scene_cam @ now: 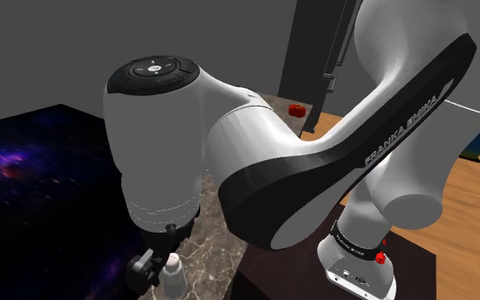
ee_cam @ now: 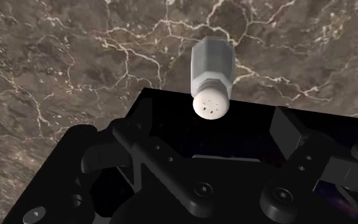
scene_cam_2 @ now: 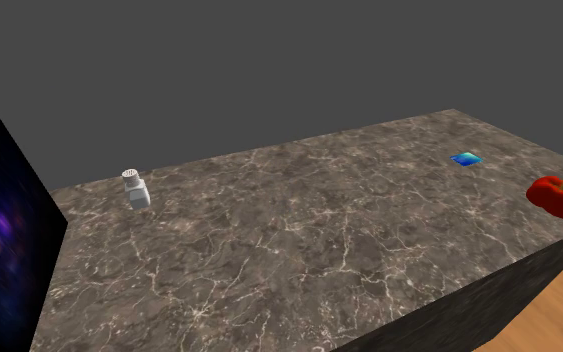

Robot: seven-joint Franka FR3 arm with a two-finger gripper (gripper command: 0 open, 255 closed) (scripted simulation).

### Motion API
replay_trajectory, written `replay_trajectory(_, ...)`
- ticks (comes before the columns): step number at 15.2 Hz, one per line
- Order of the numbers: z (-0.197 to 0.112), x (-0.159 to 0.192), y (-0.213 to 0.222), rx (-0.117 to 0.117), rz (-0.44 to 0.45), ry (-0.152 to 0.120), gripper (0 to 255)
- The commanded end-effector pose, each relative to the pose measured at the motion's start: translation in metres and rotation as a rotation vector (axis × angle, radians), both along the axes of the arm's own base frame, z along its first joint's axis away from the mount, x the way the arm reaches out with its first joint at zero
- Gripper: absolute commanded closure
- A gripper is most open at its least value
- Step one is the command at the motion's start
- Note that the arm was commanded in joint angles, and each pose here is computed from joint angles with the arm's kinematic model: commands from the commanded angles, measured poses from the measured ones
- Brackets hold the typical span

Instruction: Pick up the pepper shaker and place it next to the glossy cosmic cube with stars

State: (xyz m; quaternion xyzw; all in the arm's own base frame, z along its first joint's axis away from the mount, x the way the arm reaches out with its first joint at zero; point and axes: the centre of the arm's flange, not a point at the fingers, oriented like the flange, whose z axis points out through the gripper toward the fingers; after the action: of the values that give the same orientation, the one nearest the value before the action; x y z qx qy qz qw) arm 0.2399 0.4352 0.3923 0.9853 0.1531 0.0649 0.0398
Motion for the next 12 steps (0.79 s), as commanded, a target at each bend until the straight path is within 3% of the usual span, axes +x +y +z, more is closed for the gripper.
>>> replay_trajectory(1, -0.013, -0.003, -0.001, -0.040, 0.006, 0.062, 0)
replay_trajectory(4, 0.024, -0.006, 0.002, -0.040, 0.006, 0.062, 0)
replay_trajectory(12, 0.024, -0.006, 0.002, -0.040, 0.006, 0.062, 0)
